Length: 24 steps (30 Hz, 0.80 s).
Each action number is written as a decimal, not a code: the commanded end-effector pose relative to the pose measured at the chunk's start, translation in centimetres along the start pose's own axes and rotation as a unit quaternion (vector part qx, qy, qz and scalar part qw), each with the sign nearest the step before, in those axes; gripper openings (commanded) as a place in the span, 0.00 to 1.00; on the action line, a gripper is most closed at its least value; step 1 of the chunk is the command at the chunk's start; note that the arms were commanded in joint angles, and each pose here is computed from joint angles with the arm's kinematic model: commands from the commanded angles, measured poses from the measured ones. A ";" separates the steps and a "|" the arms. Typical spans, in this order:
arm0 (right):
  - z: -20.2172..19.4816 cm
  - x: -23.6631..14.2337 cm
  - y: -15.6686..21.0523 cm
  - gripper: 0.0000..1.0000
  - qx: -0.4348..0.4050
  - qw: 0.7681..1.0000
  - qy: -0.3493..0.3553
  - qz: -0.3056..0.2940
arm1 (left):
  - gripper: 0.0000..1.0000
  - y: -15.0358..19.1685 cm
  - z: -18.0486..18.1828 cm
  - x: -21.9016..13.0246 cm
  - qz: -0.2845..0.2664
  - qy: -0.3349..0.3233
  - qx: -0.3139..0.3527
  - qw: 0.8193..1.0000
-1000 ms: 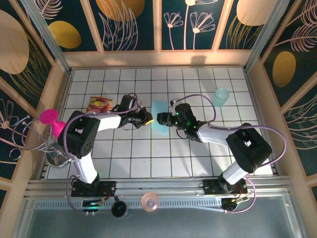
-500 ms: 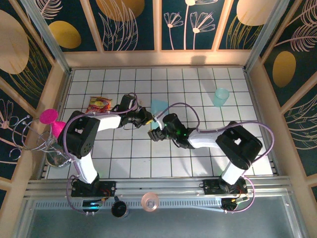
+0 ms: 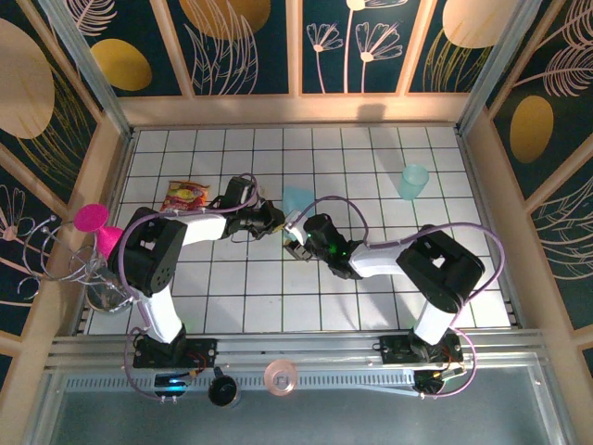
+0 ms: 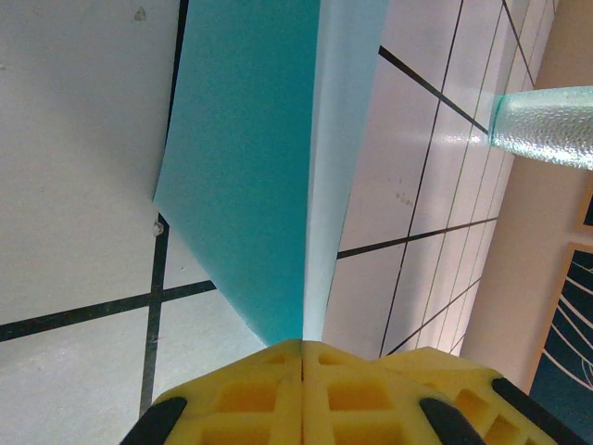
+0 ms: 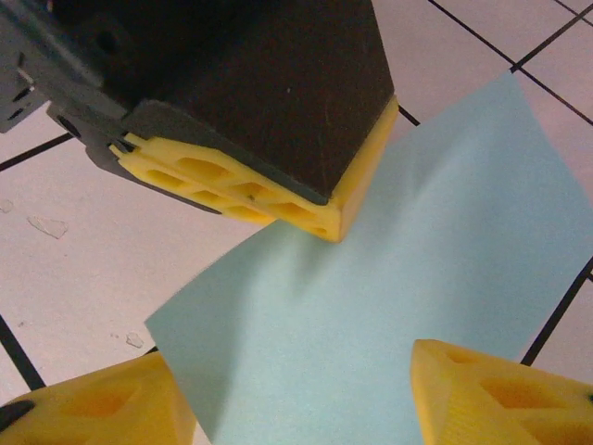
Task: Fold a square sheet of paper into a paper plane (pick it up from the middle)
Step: Third fold the triangle at the center of the table.
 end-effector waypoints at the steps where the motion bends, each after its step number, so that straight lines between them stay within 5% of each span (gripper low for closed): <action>1: -0.7 -0.2 -0.4 0.58 -0.023 0.999 0.017 -0.018 | 0.07 -0.3 -0.6 -0.1 0.003 0.010 -0.003 1.000; 24: 1.4 -0.1 -1.0 0.08 0.000 0.997 -0.073 -0.023 | 0.11 -0.2 -0.8 -0.5 0.000 0.009 -0.004 1.000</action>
Point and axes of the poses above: each hand's point on the last joint's axis, 136 mm out from that joint toward the fingers, its own x axis out along the fingers, its own z axis along the line the jaws close on, y = z × x, the point moved 5 cm from there along -x, back along the fingers, and after that the axes turned 8 degrees about x, right-handed, at the moved point
